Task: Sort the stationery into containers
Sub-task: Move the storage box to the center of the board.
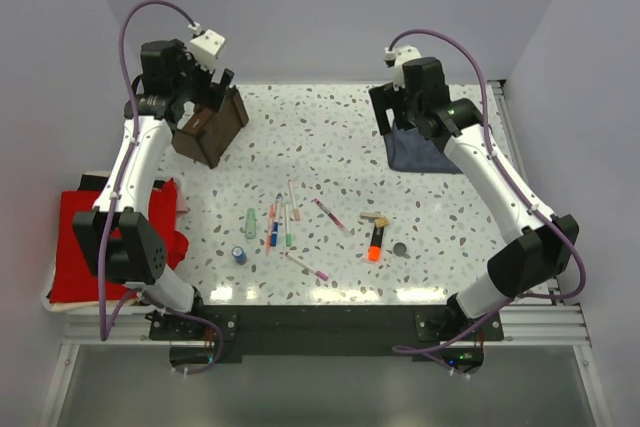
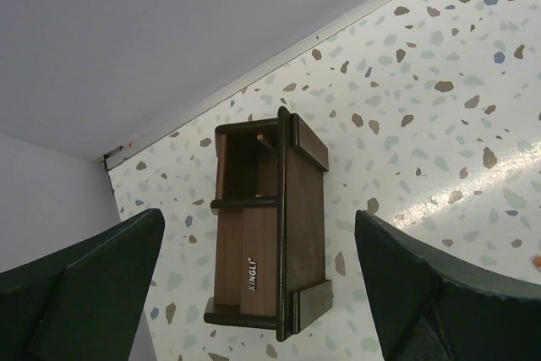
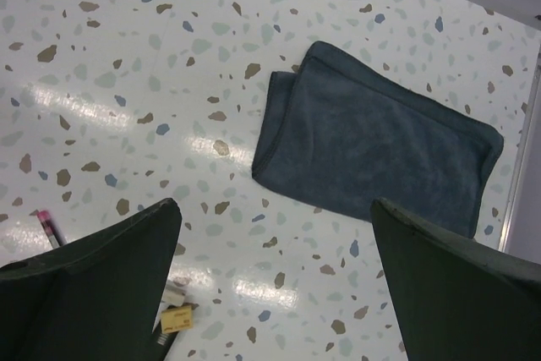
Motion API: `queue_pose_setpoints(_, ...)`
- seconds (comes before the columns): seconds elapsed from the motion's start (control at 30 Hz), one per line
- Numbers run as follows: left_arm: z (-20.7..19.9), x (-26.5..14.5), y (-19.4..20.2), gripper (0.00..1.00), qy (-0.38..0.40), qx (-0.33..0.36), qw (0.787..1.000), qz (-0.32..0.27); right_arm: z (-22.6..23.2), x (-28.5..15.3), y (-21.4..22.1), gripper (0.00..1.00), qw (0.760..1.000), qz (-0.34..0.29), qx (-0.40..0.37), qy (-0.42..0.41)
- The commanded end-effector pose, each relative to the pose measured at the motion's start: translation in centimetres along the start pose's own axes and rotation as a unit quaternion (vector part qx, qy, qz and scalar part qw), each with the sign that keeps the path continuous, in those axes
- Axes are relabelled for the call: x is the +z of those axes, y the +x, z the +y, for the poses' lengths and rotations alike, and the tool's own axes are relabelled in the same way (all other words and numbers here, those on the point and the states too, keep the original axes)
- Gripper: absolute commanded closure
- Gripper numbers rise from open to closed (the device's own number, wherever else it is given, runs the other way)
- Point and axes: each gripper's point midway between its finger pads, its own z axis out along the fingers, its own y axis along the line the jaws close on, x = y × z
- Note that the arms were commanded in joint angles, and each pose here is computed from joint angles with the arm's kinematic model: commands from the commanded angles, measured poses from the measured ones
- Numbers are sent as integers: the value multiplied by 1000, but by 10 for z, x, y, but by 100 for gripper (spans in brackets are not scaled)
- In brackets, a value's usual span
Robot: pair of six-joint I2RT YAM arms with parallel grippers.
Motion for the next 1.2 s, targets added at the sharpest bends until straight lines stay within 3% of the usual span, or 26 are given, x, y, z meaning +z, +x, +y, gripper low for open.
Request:
queue_pose_setpoints(0.0, 7, -10, -14, 0, -7, 13, 1000, -20, -5, -11, -28, 1, 999, -40, 22, 6)
queue_pose_setpoints(0.2, 5, -8, -6, 3, 6, 35, 999, 0, 2, -1, -30, 1, 998, -19, 63, 0)
queue_pose_setpoints(0.47, -3, 18, 31, 33, 53, 58, 994, 78, 9, 16, -34, 4, 995, -6, 103, 3)
queue_pose_setpoints(0.67, -3, 34, 44, 44, 58, 28, 992, 112, 16, 24, -27, 5, 993, 8, 119, -4)
queue_pose_setpoints(0.83, 3, 32, 43, 48, 35, 14, 992, 117, 23, 25, -24, 5, 991, 16, 136, -17)
queue_pose_setpoints(1.0, 49, 15, 54, 60, -27, 6, 992, 123, 43, 32, -13, 6, 983, 43, 172, -54)
queue_pose_setpoints(1.1, 77, 10, 73, 84, -42, -2, 988, 150, 54, 42, -2, 6, 979, 66, 183, -67)
queue_pose_setpoints(1.13, 82, 10, 77, 96, -44, -3, 987, 156, 55, 42, -1, 6, 978, 68, 185, -69)
queue_pose_setpoints(1.17, 90, 12, 88, 100, -43, -7, 985, 168, 57, 43, -3, 6, 977, 67, 187, -73)
